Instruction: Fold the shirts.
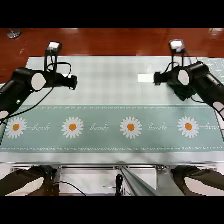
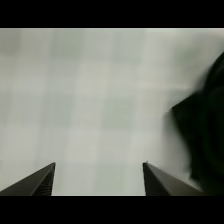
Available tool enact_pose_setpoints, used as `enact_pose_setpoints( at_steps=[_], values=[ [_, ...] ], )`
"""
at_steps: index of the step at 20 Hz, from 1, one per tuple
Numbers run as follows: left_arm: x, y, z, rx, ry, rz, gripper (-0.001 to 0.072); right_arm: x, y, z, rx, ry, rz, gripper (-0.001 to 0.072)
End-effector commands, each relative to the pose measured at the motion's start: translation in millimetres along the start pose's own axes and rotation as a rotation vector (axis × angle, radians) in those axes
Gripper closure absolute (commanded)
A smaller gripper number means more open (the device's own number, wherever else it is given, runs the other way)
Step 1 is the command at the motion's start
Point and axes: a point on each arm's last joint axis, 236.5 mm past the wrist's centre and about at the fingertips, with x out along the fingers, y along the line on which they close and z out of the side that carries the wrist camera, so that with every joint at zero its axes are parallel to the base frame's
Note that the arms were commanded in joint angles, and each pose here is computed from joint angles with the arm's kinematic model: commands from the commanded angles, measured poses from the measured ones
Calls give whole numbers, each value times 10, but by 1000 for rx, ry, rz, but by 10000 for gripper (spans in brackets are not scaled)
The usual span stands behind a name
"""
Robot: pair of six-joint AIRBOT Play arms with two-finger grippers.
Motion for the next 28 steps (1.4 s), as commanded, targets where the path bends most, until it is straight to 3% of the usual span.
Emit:
enact_pose_setpoints(
  at_steps=[1, 5, 10, 12, 13, 14, 18, 21, 25, 28],
  values=[
    [-36, 262, 573, 73, -244, 74, 5, 173, -825, 637, 106, -235, -164, 83],
    [60, 422, 475, 31, -209, 94, 5, 723, -1916, 301, 419, -95, -284, 85],
    [216, 451, 10, -45, -19, 102, 5, 1160, -2113, -392, 469, 155, -285, 87],
    [230, 460, -168, -75, 53, 109, 5, 1201, -1983, -559, 469, 231, -239, 127],
    [224, 465, -240, -76, 84, 112, 5, 1184, -1889, -577, 438, 255, -197, 360],
    [201, 494, -312, -82, 118, 119, 5, 1126, -1807, -548, 404, 272, -158, 689],
    [-122, 767, -414, -187, 233, 169, 7, 447, -1694, 347, 353, 100, -60, 680],
    [-598, 577, -133, -388, 131, 67, 7, -526, -1363, 1149, 316, -147, 64, 680],
    [-1161, 185, -245, -282, 41, -13, 7, -2070, -974, 1813, 123, -478, 104, 681],
    [-1442, 84, -637, -360, 39, -30, 7, -3068, -573, 1848, -1, -631, 161, 681]
  ],
)
